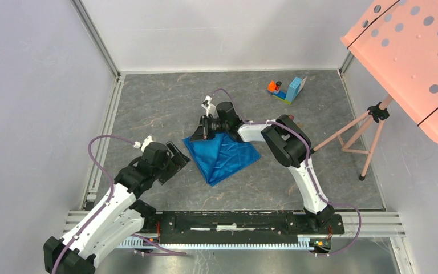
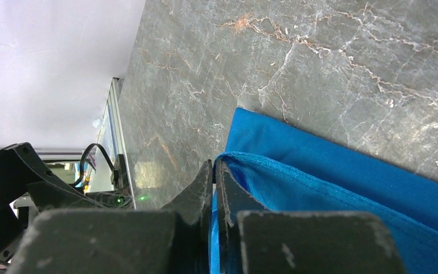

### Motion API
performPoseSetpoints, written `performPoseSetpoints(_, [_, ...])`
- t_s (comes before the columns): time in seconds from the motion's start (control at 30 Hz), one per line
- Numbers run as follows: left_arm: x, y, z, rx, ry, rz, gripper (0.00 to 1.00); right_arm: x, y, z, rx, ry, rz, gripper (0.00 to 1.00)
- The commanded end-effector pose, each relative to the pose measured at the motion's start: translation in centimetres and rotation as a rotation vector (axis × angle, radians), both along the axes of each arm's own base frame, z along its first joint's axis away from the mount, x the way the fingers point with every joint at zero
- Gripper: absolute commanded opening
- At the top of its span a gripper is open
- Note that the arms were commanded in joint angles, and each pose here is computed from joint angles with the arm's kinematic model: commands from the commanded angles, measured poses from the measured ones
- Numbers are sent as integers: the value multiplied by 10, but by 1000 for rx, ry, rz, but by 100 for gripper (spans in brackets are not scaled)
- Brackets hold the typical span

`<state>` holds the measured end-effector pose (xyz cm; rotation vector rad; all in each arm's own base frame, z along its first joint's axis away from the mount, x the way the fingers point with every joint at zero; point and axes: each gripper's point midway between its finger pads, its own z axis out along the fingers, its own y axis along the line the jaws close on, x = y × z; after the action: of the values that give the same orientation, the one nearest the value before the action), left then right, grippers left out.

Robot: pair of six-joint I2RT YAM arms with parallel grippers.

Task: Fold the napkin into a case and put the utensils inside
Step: Fold the top corner of the square-folded napkin into a folded napkin, then smooth out the upper triangle-folded napkin at the center of the board.

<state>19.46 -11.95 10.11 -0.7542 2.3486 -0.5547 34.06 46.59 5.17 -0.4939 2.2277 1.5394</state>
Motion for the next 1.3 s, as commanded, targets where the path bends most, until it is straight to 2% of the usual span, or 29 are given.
performPoseSetpoints(0.0, [8, 6, 18, 31, -58, 3, 98, 7, 13, 8, 25, -40, 9, 6])
performPoseSetpoints(0.17, [8, 5, 19, 26, -61, -1, 98, 5, 18, 4, 13, -35, 24, 11])
performPoseSetpoints(0.33, [12, 1, 23, 15, -78, -13, 98, 6, 20, 10, 2, -49, 42, 33])
performPoseSetpoints(0.5, [26, -7, 29, -20, -93, -30, 98, 1, 12, 80, 81, -117, 81, 47])
performPoseSetpoints(0.6, [44, -16, 37, -78, -114, -47, 97, 3, -19, 117, 108, -169, 49, 55])
performPoseSetpoints(0.67, [61, -26, 41, -134, -128, -71, 95, 4, -50, 120, 103, -169, 12, 57])
performPoseSetpoints(0.73, [78, -32, 38, -169, -112, -83, 87, 0, -82, 110, 87, -149, -24, 55])
performPoseSetpoints(0.83, [108, -46, 32, -209, -107, -113, 73, -22, -108, 88, 65, -125, -38, 46])
performPoseSetpoints(0.9, [125, -54, 21, -207, -77, -140, 57, -42, -109, 80, 67, -115, 1, 40])
performPoseSetpoints(0.97, [140, -59, 8, -188, -44, -165, 43, -60, -107, 72, 68, -107, 36, 39])
performPoseSetpoints(1.03, [154, -60, 0, -167, -35, -172, 35, -74, -103, 62, 52, -107, 75, 41])
performPoseSetpoints(1.17, [173, -58, -11, -110, -27, -180, 29, -100, -96, 50, 48, -103, 132, 55])
performPoseSetpoints(1.27, [175, -55, -33, -82, 34, -184, 20, -114, -91, 40, 39, -89, 171, 57])
